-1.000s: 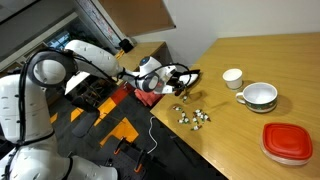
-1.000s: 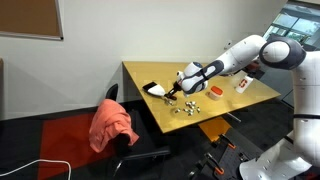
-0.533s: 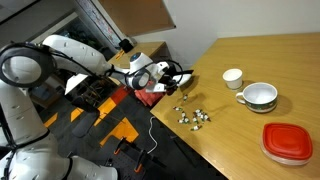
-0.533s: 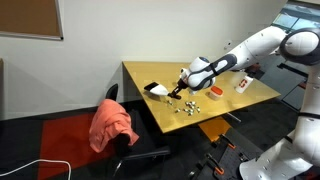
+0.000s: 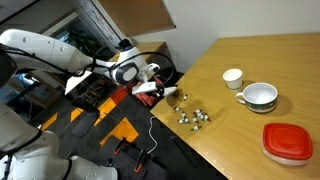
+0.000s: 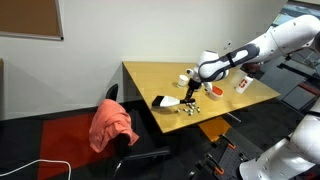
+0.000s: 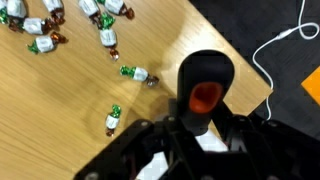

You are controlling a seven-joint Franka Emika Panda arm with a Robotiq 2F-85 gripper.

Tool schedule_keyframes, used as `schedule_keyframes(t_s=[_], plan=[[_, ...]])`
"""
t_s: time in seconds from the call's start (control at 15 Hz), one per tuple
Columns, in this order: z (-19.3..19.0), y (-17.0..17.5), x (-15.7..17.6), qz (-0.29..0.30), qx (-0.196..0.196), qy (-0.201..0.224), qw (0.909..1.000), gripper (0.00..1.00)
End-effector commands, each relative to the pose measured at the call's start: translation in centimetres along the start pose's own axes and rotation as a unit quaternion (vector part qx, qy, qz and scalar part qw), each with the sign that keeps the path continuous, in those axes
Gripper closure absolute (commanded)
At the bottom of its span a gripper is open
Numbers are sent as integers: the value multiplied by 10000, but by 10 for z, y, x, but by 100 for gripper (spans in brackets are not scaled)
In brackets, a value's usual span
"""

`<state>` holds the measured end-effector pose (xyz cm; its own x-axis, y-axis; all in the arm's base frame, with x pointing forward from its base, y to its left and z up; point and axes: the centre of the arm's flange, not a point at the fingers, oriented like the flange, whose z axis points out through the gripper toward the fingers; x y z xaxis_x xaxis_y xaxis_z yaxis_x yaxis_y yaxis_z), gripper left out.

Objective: Pick the brush and sweep the candy on the counter

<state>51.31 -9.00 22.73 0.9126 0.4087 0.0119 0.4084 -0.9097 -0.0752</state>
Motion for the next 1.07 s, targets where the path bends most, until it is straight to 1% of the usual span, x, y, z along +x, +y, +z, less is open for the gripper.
schedule_keyframes(t_s=[0.0,0.13,0.27,0.4,0.53,0.67,0.73,0.8,0.93,1.0], plan=[[-40,-3,-32,-742,-115,-710,9946,87],[-49,3,-42,-1093,-328,-1094,9874,87],[-55,10,-47,-1460,-673,-1374,9774,87],[-57,14,-48,-1867,-1017,-1534,9650,87],[-56,17,-46,-2288,-1294,-1677,9501,87],[-53,20,-42,-2745,-1521,-1713,9339,87],[-53,21,-40,-2950,-1655,-1656,9264,87],[-53,22,-37,-3170,-1775,-1577,9182,87],[-52,22,-31,-3531,-2030,-1289,9042,87],[-51,21,-28,-3629,-2090,-1138,9009,87]])
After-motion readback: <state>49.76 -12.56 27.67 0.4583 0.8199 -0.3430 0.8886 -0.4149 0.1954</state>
